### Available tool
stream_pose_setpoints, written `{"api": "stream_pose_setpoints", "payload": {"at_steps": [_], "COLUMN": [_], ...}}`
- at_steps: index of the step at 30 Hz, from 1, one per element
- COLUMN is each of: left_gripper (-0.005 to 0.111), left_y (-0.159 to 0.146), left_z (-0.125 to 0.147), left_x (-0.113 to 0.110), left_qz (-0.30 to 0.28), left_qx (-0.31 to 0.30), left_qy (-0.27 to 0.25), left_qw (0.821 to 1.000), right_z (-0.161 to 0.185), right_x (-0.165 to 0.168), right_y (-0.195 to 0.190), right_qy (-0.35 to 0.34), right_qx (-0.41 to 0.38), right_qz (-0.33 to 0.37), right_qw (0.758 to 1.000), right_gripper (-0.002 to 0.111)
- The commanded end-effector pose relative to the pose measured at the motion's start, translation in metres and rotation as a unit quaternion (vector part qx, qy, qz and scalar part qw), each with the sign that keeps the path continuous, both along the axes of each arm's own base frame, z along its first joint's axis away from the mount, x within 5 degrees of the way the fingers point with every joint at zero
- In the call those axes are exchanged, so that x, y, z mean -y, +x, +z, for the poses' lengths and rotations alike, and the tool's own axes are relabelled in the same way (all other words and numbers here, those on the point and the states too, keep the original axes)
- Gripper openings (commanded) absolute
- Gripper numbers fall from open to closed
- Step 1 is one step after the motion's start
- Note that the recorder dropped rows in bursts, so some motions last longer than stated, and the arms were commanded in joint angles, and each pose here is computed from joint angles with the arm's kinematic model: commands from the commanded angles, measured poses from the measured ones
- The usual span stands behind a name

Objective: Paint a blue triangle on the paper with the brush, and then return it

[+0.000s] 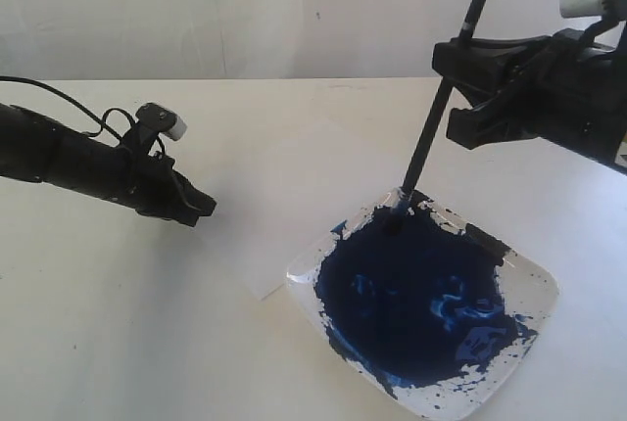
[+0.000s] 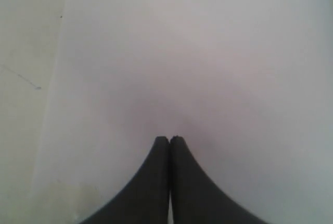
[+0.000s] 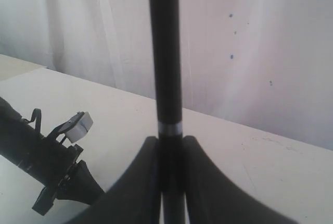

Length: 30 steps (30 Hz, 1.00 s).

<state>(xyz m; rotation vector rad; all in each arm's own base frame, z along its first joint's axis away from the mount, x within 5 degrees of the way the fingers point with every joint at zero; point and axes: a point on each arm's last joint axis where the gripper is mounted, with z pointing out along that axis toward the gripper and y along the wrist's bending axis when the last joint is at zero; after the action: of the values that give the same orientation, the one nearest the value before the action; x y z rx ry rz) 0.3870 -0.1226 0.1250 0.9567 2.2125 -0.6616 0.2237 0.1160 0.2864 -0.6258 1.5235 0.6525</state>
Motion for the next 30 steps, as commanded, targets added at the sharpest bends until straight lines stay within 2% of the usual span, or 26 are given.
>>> {"api": "stream_pose_setpoints", "payload": {"at_steps": [1,30], "left_gripper": [0.000,0.000], "left_y": [-0.0002,-0.0005], "left_z": [0.0030,-0.0025], "left_x": [0.0005,-0.0001], "left_qz": [-0.002,-0.007], "left_qx": [0.001,-0.002], "left_qy": [-0.007,0.002], "left_qw": [1.000,1.000], "right_z": [0.0043,0.0106], "right_x": [-0.0008,0.0003], "right_y": [0.0018,0.0029], "right_qy": [0.008,0.036], "right_qx": [0.014,0.036], "right_qz": [0.000,-0.008], "right_qw": [1.000,0.999], "right_gripper": [0.000,0.000]}}
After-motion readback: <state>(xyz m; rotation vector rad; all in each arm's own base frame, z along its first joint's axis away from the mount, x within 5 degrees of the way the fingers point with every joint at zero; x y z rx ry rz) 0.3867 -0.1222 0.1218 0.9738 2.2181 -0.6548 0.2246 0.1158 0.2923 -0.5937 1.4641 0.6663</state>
